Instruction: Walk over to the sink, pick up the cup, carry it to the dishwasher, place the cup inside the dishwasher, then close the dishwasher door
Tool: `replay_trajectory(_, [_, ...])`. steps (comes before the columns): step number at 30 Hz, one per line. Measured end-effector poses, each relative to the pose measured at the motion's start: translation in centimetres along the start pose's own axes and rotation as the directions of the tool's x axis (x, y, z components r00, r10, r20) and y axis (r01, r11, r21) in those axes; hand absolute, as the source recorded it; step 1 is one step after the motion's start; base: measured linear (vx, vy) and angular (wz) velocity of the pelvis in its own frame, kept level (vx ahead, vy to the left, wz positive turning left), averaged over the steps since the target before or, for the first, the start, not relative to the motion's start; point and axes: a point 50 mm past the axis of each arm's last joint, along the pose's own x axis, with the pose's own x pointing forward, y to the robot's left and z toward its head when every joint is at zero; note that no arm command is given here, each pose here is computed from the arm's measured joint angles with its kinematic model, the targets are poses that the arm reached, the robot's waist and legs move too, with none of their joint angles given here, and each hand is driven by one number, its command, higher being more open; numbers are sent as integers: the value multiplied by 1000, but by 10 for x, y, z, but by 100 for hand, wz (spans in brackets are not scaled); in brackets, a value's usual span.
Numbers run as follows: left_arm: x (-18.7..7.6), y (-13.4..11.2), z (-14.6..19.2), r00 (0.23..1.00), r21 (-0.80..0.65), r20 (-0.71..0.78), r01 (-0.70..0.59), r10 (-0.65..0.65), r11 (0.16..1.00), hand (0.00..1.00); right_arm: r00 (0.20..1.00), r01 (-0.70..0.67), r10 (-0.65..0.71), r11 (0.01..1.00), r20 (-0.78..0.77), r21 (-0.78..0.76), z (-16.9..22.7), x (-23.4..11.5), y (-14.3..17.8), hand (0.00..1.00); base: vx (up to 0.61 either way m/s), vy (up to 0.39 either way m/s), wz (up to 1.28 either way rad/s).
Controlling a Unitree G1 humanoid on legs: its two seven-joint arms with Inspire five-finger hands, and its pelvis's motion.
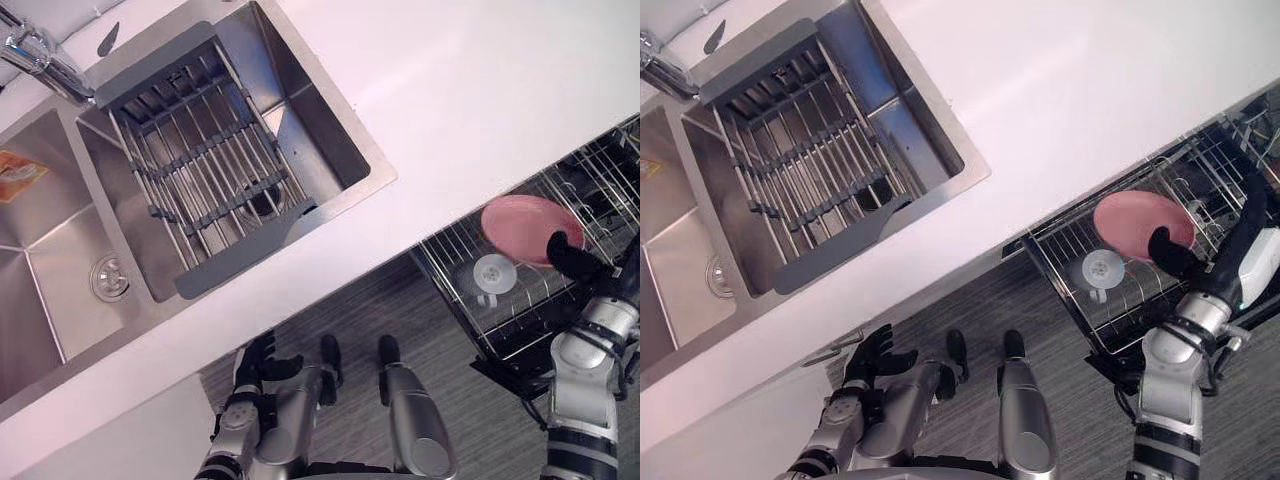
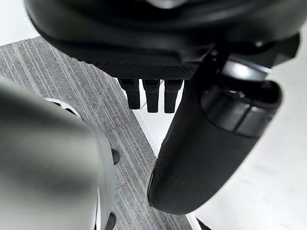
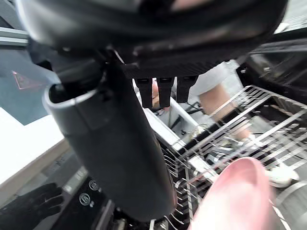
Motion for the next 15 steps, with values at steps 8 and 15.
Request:
replay_trajectory(8, [0,3,-2,1000,20,-22,-3,3,1000,90,999,-24,22,999,-47,-27,-11,-29,-4,90,-9,8,7])
replay_trajectory(15, [-6,20,-21,993,40,-110,-39,44,998,90,982,-114,110,993,-155,-18,-31,-64,2,90,52,-17,13])
